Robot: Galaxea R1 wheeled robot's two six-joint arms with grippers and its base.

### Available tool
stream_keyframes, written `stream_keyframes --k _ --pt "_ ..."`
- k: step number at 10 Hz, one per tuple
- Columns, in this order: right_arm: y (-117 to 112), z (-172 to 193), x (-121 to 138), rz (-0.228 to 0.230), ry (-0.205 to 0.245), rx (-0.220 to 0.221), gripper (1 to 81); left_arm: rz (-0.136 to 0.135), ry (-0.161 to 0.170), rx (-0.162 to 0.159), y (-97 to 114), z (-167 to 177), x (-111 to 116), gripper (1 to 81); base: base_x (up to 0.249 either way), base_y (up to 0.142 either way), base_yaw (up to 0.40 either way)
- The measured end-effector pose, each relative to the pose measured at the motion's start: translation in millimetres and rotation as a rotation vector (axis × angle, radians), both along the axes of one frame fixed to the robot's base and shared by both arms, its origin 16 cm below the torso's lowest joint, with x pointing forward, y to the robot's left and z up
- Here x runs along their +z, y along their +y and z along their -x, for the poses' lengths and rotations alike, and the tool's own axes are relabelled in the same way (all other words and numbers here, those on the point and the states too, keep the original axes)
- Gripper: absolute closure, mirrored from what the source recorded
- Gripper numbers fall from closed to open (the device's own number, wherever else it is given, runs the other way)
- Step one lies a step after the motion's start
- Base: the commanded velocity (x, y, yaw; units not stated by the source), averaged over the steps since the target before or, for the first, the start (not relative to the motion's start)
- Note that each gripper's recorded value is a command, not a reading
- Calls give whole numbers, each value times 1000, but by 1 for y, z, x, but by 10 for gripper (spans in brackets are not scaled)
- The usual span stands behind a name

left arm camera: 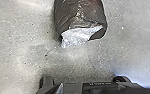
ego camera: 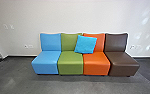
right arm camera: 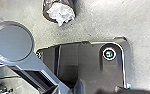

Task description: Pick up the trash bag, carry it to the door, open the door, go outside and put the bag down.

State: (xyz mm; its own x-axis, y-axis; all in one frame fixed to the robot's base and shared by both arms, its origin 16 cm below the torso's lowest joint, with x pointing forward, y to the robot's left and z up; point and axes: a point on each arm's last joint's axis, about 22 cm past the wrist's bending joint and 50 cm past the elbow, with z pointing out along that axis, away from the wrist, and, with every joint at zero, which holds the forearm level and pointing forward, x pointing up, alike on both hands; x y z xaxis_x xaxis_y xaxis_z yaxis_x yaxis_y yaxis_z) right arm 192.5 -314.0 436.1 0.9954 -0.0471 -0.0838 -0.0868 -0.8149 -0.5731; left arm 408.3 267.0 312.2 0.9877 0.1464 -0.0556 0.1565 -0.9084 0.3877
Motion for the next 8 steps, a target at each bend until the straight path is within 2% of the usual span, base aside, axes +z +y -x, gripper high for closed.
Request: stream_keyframes --k 3,6,8 --pt "3 -22 -14 -23 24 -12 10 3 67 -4 -3 12 -43 10 0 0 0" --pt "-16 -39 -26 -5 44 -23 10 14 88 -13 -19 -3 -75 10 0 0 0" --pt "-24 -46 -38 6 35 -31 10 2 69 -10 -21 -26 -89 10 0 0 0"
